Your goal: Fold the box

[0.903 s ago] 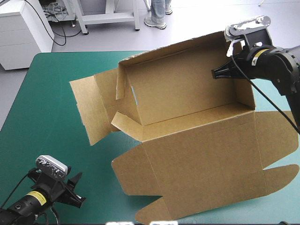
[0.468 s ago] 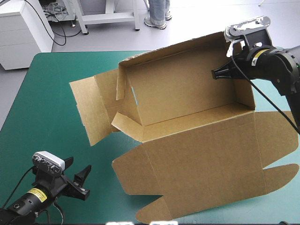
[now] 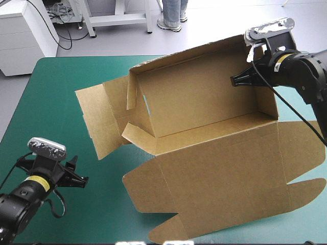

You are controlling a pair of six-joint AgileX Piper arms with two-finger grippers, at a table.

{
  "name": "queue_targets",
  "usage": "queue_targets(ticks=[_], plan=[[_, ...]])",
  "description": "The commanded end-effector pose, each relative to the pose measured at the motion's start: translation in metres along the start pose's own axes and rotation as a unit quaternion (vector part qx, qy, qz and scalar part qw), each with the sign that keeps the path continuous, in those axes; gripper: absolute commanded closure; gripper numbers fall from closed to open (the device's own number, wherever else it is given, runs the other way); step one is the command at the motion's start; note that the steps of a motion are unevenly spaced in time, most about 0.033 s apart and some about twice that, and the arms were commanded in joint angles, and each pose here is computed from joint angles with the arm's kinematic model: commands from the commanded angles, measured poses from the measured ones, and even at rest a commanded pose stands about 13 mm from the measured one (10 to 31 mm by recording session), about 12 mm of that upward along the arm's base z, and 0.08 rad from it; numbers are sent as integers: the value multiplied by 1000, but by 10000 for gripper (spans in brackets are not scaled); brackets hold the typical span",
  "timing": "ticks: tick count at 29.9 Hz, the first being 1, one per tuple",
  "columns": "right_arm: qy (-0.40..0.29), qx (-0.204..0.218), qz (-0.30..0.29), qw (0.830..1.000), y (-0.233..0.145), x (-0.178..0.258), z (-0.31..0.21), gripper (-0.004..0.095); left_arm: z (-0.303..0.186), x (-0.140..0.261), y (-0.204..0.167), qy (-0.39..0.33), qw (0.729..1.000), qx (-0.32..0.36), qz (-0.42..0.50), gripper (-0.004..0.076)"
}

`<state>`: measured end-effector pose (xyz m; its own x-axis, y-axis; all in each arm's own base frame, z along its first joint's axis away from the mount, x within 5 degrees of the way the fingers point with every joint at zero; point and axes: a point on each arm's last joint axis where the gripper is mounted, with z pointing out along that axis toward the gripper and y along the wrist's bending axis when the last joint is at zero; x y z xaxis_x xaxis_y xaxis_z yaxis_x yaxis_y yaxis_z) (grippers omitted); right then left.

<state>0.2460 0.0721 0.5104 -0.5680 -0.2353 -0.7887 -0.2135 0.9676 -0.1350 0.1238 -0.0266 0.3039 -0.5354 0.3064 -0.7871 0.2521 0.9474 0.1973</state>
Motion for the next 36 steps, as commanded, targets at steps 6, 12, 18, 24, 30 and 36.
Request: queue_targets(ticks=[6,12,18,24,30,36], plan=[[-26,-8,12,1000,-3,-1,-21,926,52,-46,15,66,997,-41,8,409],[-26,-9,12,1000,-3,-1,-21,926,91,-49,55,105,987,-68,-100,407],[-26,-11,11,1000,-3,-1,-21,926,116,-53,58,72,981,30,-175,407],[-26,-11,11,1000,-3,-1,-21,926,135,-61,48,23,966,139,-217,407],[-26,-11,11,1000,-3,-1,-21,926,142,-67,35,-14,948,233,-216,407],[-26,-11,11,1000,-3,-1,-21,926,137,-75,30,-37,923,277,-265,409]])
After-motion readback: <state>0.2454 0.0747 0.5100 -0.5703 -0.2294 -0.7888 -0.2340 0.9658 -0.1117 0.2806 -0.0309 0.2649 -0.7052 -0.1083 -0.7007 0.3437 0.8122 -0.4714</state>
